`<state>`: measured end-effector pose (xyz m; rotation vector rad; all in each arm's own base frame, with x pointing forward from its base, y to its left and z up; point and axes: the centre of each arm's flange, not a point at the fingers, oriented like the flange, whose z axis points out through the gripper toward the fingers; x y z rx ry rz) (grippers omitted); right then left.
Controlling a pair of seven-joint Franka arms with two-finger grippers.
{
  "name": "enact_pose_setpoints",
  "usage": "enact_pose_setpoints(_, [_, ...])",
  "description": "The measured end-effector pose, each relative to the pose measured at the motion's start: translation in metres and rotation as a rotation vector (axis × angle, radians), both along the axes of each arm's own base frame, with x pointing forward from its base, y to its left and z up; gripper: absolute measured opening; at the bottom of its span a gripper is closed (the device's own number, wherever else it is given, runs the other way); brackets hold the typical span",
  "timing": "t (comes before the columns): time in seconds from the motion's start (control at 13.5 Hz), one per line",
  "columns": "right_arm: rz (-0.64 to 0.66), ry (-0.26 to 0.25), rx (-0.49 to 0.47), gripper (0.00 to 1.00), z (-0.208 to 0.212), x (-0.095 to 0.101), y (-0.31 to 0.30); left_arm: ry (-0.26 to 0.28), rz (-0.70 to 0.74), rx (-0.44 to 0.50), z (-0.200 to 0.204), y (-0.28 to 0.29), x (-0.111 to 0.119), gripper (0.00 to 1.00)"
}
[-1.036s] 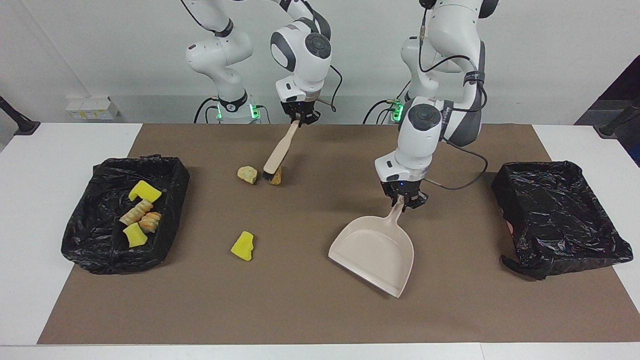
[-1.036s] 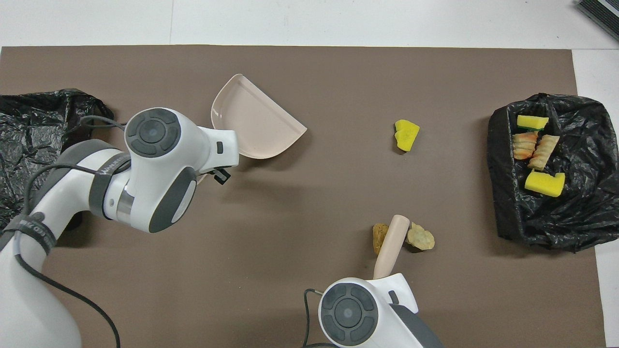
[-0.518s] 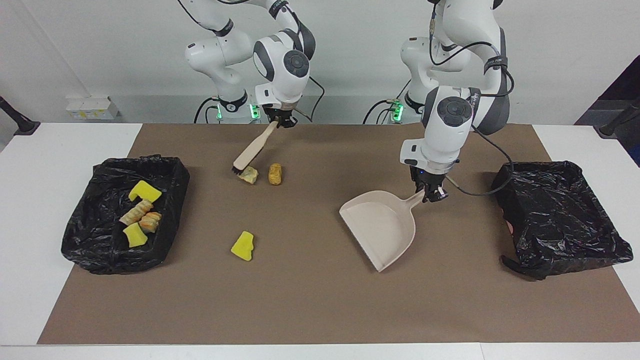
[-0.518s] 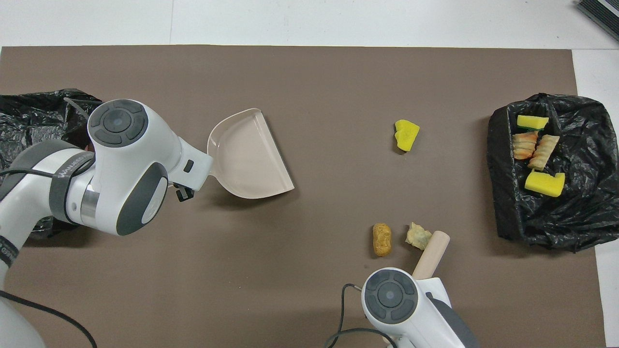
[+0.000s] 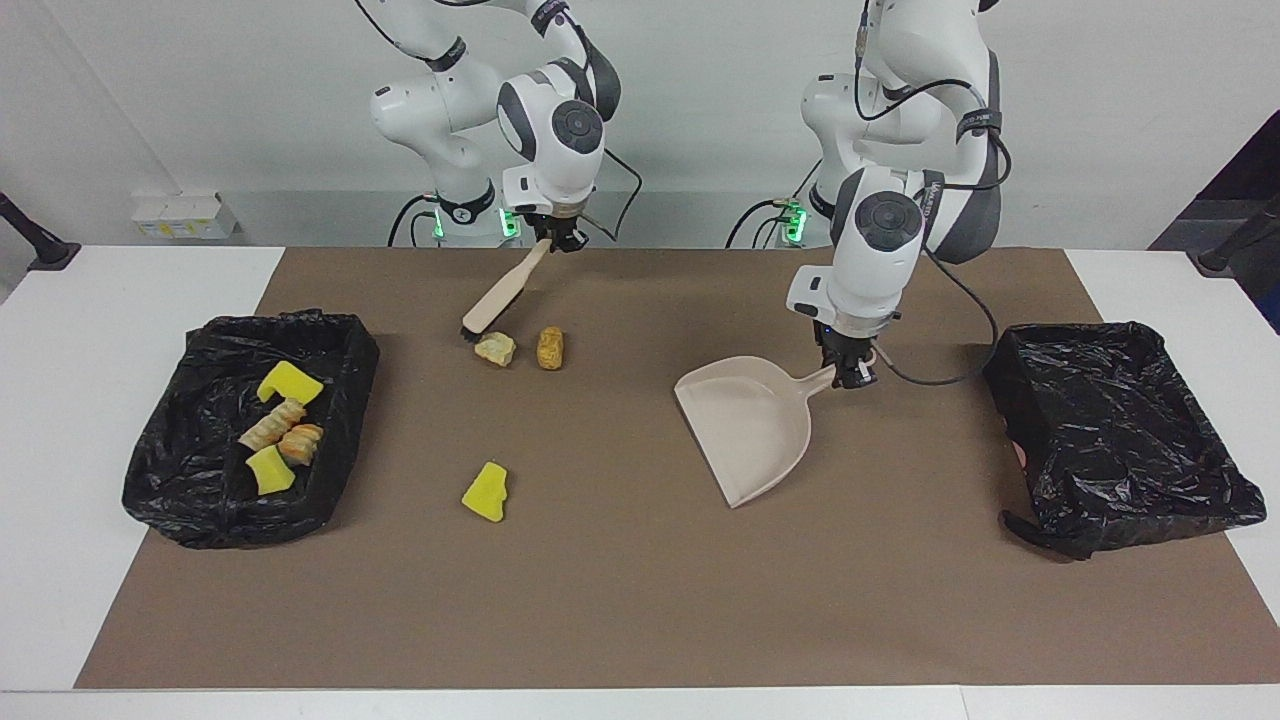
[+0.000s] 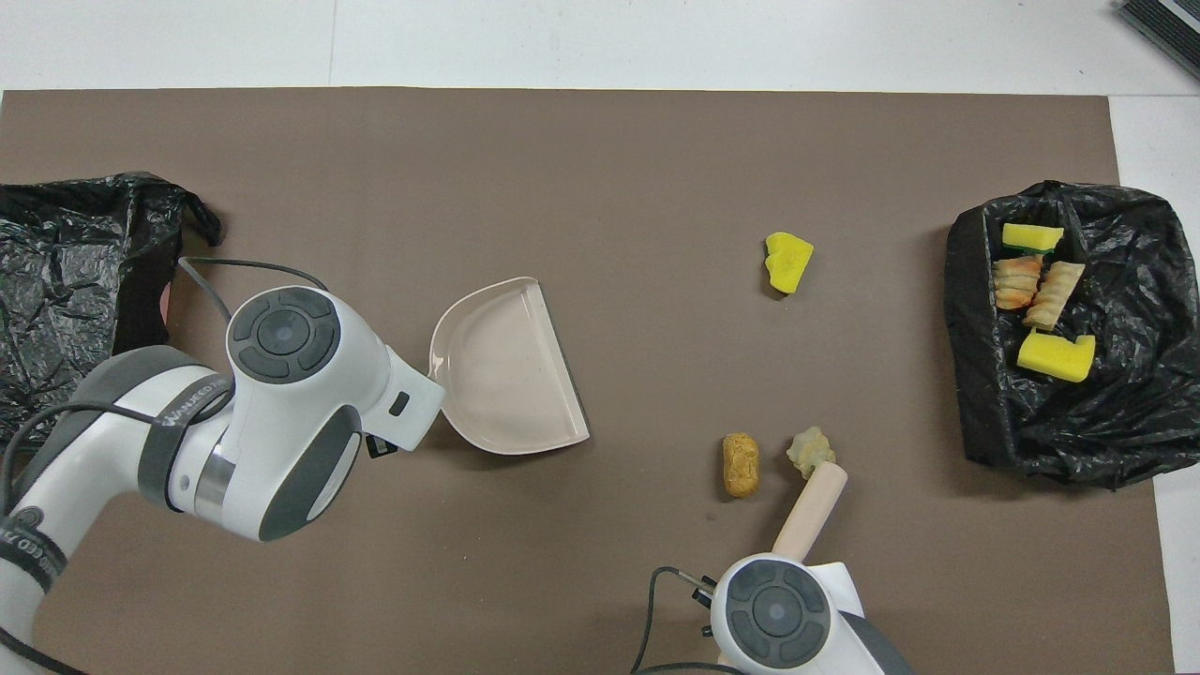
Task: Sweep and dump trash in bin
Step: 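Sweep the bread scraps toward the dustpan with the right gripper's brush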
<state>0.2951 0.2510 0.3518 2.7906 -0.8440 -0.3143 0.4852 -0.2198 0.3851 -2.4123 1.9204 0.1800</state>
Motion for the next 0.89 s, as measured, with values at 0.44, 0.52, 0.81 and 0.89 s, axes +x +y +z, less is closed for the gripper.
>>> enact_pose_setpoints(0.44, [0.057,-0.097,0.125,0.27,-0.002,0.045,0.033,-0.025,0.000,-0.012,-0.002,-0.006,-0.006,0.31])
enact_pose_setpoints(0.52, [0.066,-0.103,0.142,0.27,-0.003,0.056,0.042,-0.028,-0.001,-0.014,-0.002,-0.007,-0.006,0.31])
enact_pose_setpoints(0.81, [0.144,-0.094,0.199,0.27,-0.007,0.097,0.078,-0.039,0.009,-0.018,-0.002,-0.013,-0.009,0.31])
enact_pose_setpoints(0.89, [0.175,-0.090,0.213,0.27,-0.009,0.104,0.086,-0.046,0.010,-0.021,-0.002,-0.015,-0.008,0.31])
